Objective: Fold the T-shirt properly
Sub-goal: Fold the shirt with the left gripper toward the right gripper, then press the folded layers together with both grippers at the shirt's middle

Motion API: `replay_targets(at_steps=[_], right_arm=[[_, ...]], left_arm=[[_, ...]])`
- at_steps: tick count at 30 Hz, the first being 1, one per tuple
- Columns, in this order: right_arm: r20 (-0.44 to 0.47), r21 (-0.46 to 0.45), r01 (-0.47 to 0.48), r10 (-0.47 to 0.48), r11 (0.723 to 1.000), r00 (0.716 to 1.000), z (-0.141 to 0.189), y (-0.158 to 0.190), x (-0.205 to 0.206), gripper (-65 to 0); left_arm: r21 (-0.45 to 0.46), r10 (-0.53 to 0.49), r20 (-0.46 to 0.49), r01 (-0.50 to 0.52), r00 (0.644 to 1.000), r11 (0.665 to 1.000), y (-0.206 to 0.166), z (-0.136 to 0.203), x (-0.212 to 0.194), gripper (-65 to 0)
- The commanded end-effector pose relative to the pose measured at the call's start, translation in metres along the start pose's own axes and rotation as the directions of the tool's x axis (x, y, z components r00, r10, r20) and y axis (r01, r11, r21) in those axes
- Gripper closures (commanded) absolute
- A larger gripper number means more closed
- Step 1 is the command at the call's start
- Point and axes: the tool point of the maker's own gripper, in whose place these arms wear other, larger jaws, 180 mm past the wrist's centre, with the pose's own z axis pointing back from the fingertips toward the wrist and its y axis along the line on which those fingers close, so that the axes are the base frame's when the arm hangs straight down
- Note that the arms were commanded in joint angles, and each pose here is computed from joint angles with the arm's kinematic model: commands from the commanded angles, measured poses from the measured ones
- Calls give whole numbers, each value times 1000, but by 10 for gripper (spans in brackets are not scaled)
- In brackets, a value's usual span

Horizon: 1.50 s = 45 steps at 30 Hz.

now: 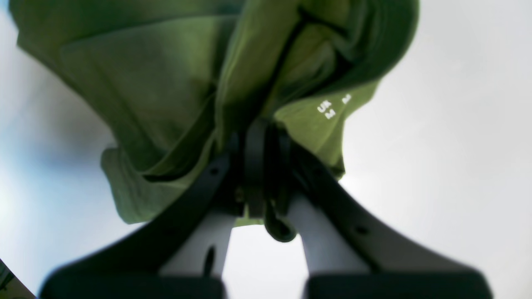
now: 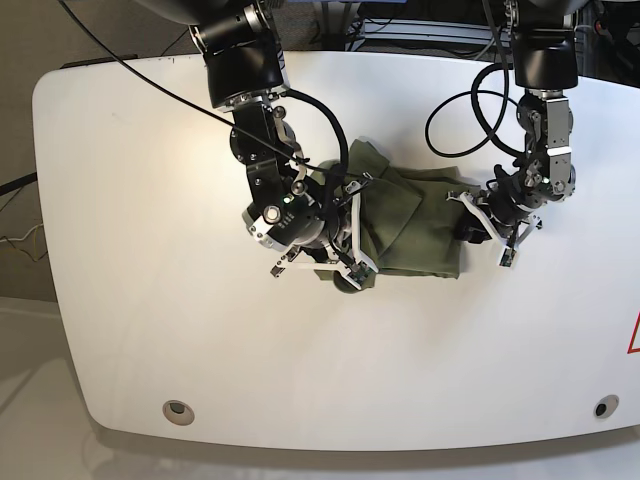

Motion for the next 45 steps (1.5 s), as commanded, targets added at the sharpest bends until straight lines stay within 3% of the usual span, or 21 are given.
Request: replay_targets(at_steps=[1, 6, 12, 26, 33, 45], right_arm=[[89, -22, -25, 27, 999, 996, 13, -3, 29, 0], [108, -25, -39, 42, 999, 993, 17, -1, 34, 0], [185, 67, -23, 11, 997, 983, 23, 11, 52, 0], [305, 143, -43, -2, 989, 952, 38, 16, 89, 0], [315, 190, -34, -28, 981, 949, 34, 19, 96, 0], [384, 291, -14, -103, 956, 918, 35, 33, 110, 0]], left_arm=[[20, -47, -262, 54, 964, 998, 0, -2, -69, -119], [-12, -69, -260, 68, 963, 998, -11, -9, -77, -119], [-18, -47, -287, 43, 957, 999, -12, -14, -95, -119], [-13, -36, -287, 33, 957, 999, -8, -18, -92, -119], [-32, -32, -271, 24, 962, 999, -21, -24, -86, -119], [-62, -60, -277, 44, 959, 997, -34, -29, -86, -119]])
